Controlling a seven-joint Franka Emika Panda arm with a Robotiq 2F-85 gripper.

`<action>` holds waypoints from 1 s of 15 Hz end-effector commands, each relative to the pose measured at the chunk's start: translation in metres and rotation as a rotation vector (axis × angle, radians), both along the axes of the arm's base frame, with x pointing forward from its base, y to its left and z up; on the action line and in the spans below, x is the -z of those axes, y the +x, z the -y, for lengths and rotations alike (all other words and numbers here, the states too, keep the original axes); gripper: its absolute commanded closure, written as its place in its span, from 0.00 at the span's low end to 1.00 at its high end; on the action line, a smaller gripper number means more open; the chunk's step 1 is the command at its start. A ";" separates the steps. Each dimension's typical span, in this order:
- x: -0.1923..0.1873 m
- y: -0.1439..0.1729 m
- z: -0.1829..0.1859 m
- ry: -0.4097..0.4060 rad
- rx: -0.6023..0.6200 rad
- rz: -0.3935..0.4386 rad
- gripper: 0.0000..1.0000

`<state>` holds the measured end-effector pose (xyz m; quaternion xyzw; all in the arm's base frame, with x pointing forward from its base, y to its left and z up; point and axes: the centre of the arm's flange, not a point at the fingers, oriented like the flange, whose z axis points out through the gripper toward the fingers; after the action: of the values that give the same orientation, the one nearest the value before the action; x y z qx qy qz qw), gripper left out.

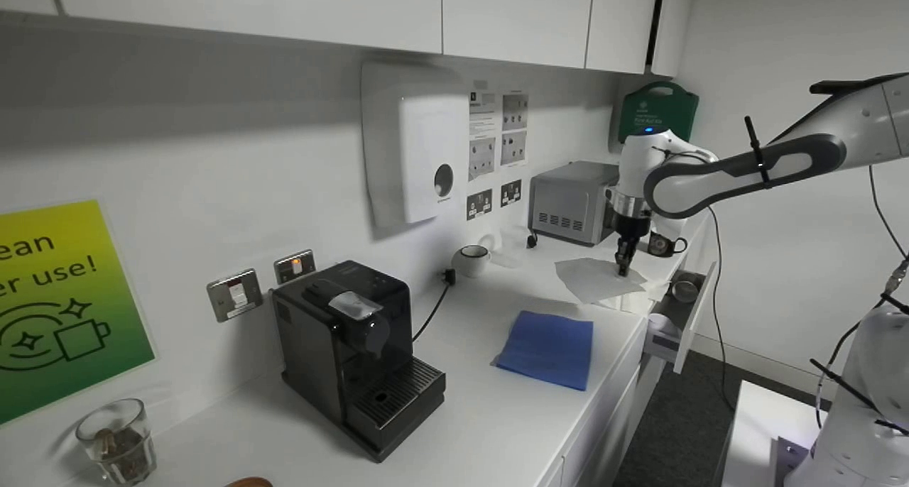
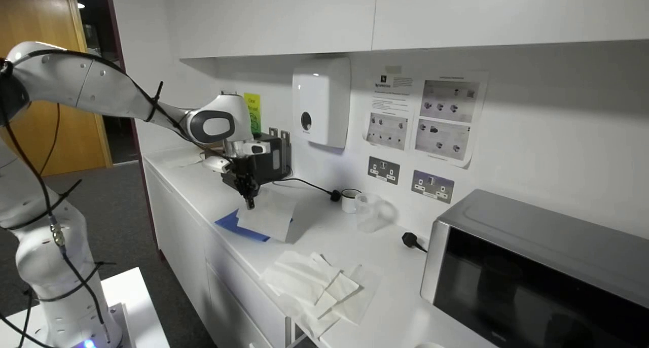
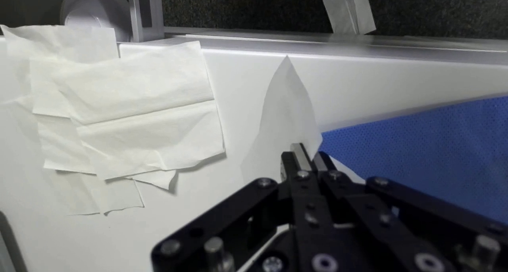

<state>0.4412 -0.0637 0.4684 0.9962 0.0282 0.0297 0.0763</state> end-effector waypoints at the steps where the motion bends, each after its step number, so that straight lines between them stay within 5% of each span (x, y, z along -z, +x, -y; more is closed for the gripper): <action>1: -0.014 -0.015 0.012 -0.032 0.080 0.035 1.00; 9: -0.006 -0.017 0.028 -0.297 0.265 -0.058 1.00; 15: 0.014 -0.026 0.037 -0.399 0.389 -0.151 1.00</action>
<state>0.4163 -0.0982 0.4595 0.9623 -0.1204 -0.0453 0.2398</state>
